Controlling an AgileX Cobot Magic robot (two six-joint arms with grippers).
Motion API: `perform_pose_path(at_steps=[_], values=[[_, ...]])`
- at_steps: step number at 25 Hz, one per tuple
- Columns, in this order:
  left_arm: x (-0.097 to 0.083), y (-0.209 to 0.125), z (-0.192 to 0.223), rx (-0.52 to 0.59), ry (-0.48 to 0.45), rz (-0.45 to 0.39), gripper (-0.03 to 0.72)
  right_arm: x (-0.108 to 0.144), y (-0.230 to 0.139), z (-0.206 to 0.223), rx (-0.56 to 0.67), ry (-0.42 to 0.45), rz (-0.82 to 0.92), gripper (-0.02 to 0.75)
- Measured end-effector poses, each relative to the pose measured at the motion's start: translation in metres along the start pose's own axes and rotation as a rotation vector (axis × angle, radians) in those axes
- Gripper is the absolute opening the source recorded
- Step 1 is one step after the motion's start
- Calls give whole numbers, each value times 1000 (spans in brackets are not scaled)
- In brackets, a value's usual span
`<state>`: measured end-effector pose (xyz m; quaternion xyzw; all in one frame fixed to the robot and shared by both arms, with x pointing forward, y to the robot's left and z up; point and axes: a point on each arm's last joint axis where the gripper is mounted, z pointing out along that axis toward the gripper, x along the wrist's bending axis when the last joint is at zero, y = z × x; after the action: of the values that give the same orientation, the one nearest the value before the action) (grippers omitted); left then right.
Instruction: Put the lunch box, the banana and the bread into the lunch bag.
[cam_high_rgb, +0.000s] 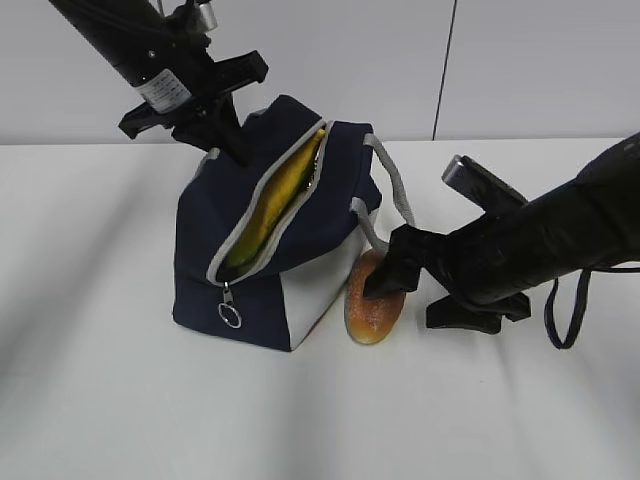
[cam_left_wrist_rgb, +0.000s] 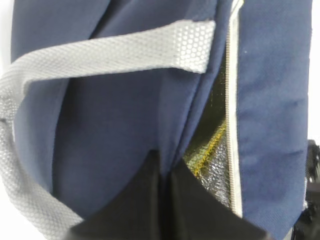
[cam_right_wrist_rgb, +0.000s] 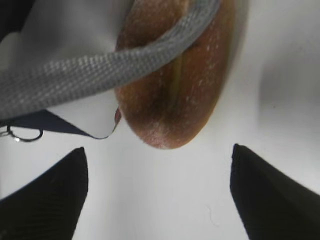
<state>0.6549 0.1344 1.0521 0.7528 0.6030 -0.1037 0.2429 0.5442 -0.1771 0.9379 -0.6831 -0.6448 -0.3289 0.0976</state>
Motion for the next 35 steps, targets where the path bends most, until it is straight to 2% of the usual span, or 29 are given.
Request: perform_pose_path(at_steps=[6,14,17,21,23,28,35], values=[[0,0,0,0,0,8,-3,-10,11,20,-23,-28,42,664],[0,0,0,0,0,15,-3,-12,31,42,-19,-17,39,654],[0,0,0,0,0,15,-3,-11,34,47,-5,-5,44,604],[0,0,0,0,0,15,-3,-12,33,49,13,7,48,479],[0,0,0,0,0,15,-3,-11,33,49,17,8,39,444],[0,0,0,-1,0,16,-3,-12,31,41,62,-11,-64,428],[0,0,0,-1,0,17,-3,-9,28,0,171,1,-205,426]])
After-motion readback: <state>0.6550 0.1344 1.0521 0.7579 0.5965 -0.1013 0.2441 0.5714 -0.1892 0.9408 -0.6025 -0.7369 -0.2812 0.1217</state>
